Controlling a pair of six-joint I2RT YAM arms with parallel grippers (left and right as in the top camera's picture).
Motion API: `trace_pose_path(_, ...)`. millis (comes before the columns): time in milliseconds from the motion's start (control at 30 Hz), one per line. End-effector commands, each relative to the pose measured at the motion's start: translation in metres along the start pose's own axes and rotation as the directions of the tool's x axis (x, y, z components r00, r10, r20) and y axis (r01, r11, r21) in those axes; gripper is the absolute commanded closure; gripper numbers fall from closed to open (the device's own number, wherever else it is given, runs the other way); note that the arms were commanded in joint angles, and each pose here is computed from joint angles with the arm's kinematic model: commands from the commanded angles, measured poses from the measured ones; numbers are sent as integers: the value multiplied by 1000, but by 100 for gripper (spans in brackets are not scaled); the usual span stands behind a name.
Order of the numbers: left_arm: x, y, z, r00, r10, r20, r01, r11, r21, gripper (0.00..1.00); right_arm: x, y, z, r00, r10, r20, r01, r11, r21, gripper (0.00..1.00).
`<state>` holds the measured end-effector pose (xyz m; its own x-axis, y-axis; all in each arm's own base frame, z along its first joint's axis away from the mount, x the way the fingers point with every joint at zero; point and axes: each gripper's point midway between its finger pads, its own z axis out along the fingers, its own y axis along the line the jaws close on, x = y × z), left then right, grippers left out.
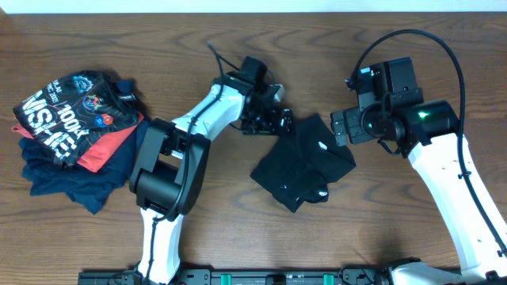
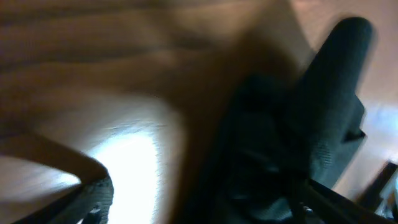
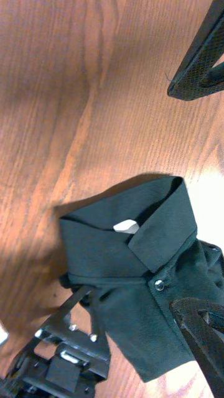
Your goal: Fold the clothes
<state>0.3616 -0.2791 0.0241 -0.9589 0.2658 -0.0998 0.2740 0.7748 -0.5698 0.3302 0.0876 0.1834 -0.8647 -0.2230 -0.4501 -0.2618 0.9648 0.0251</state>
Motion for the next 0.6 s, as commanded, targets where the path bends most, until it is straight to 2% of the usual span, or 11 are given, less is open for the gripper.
trace_pose_path(0, 19, -11, 23, 997, 35, -74, -34, 999, 15, 22, 0, -4, -3, 1000, 0, 3, 0, 1000, 10, 1)
trace_pose_path(33, 22, -16, 26, 995, 47, -85, -46, 999, 16, 32, 0, -4, -3, 1000, 0, 5, 0, 1000, 11, 1)
trace_pose_path(100, 26, -22, 30, 994, 63, -95, -61, 998, 17, 42, -1, -5, -3, 1000, 4, 5, -4, 1000, 12, 1)
trace_pose_path(167, 27, -21, 33, 993, 72, -96, -73, 997, -10, 59, 0, -7, -3, 1000, 8, 3, -8, 1000, 14, 1)
trace_pose_path(200, 26, -19, 33, 993, 73, -93, -76, 997, -27, 69, 0, -8, -3, 1000, 11, 1, -12, 1000, 15, 1)
trace_pose_path(233, 25, -16, 33, 993, 73, -89, -77, 996, -43, 86, 1, -9, -3, 1000, 13, -1, -13, 1000, 16, 1)
trace_pose_path(267, 24, -14, 32, 994, 72, -86, -76, 996, -50, 94, 2, -10, -3, 1000, 16, -4, -16, 1000, 18, 1)
trace_pose_path(433, 11, -6, 7, 998, 45, -31, -47, 998, -52, 94, 5, -16, -3, 999, 35, -16, -34, 999, 28, 1)
trace_pose_path(567, -8, 17, -56, 995, 19, 95, -1, 983, -182, 94, 8, -27, -4, 998, 63, -26, -61, 997, 44, 1)
